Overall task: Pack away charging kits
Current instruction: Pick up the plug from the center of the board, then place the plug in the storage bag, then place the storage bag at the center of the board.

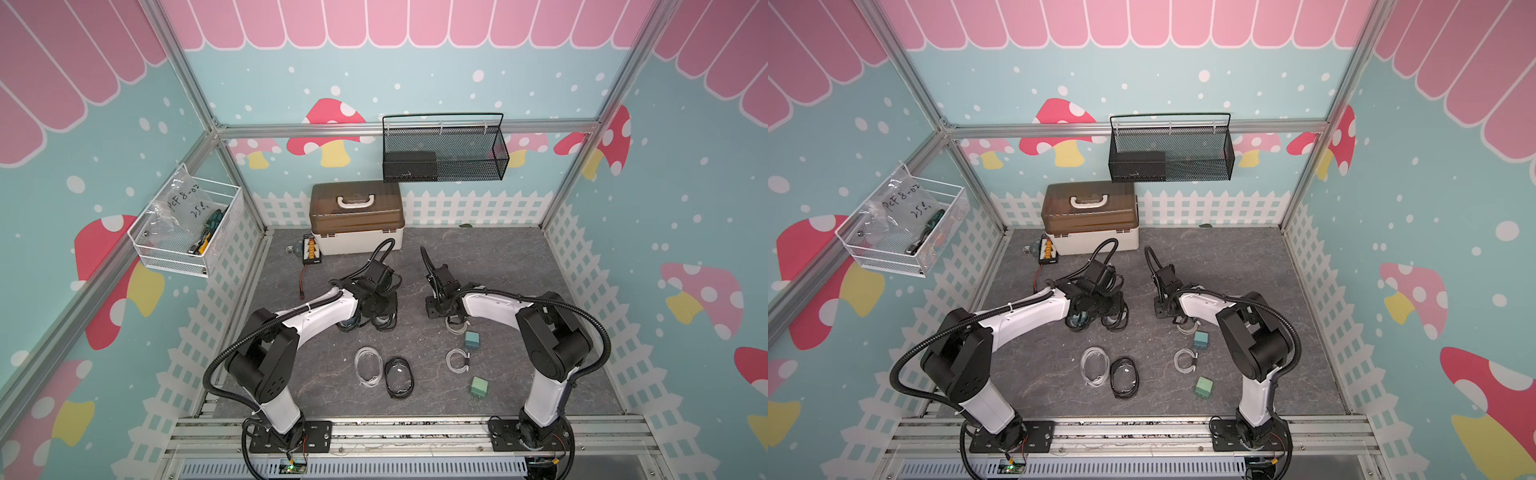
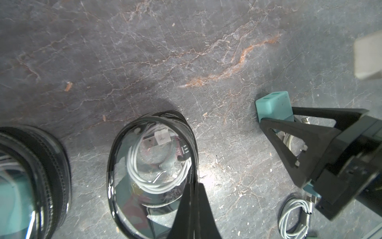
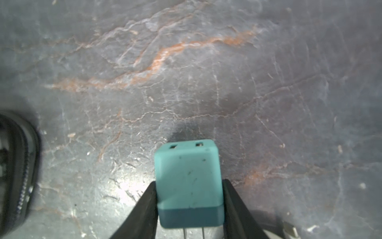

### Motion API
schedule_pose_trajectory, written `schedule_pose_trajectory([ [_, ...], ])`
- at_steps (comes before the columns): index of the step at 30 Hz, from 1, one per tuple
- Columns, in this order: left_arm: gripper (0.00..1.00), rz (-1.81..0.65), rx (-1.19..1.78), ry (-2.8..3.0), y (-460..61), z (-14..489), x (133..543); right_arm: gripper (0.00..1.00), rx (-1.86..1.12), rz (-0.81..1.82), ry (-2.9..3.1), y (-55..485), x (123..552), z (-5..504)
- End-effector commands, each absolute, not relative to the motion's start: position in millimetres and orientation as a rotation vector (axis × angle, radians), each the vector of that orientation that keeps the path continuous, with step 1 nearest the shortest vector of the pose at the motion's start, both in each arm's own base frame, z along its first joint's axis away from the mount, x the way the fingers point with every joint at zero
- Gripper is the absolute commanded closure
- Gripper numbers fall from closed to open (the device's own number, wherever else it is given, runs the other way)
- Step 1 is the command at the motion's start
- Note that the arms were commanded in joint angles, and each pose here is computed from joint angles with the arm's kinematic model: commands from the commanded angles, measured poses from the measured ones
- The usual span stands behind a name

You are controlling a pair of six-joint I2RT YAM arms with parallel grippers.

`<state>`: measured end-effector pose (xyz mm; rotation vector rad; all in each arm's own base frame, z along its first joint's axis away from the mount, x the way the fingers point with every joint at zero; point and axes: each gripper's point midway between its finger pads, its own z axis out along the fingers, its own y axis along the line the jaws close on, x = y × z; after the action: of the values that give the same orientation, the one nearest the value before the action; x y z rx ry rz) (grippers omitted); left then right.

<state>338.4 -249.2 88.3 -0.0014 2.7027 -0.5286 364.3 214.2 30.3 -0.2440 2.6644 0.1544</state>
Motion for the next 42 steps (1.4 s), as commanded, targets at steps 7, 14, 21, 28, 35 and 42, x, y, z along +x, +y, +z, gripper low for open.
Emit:
schedule_pose_trajectory([
  [7,1.00,-0.710,0.013,2.630,-258.7,103.6,342.2,0.80,-0.261,0.507,2.581,265.2,345.3,68.2],
  [14,1.00,-0.788,0.018,2.610,-264.3,106.8,340.3,0.81,-0.274,0.703,2.479,302.5,333.2,96.9],
  [21,1.00,-0.865,0.022,2.550,-266.7,118.9,338.8,0.85,-0.267,0.703,2.510,319.5,333.7,79.3],
  [28,1.00,-0.912,0.002,2.500,-262.6,126.8,338.1,0.87,-0.220,0.659,2.541,315.0,336.6,62.8],
  [35,1.00,-0.981,0.013,2.510,-271.7,121.8,337.8,0.87,-0.273,0.700,2.512,325.6,330.5,75.5],
  [42,1.00,-1.012,0.012,2.509,-275.1,119.5,337.4,0.84,-0.296,0.726,2.482,335.2,326.4,87.6],
])
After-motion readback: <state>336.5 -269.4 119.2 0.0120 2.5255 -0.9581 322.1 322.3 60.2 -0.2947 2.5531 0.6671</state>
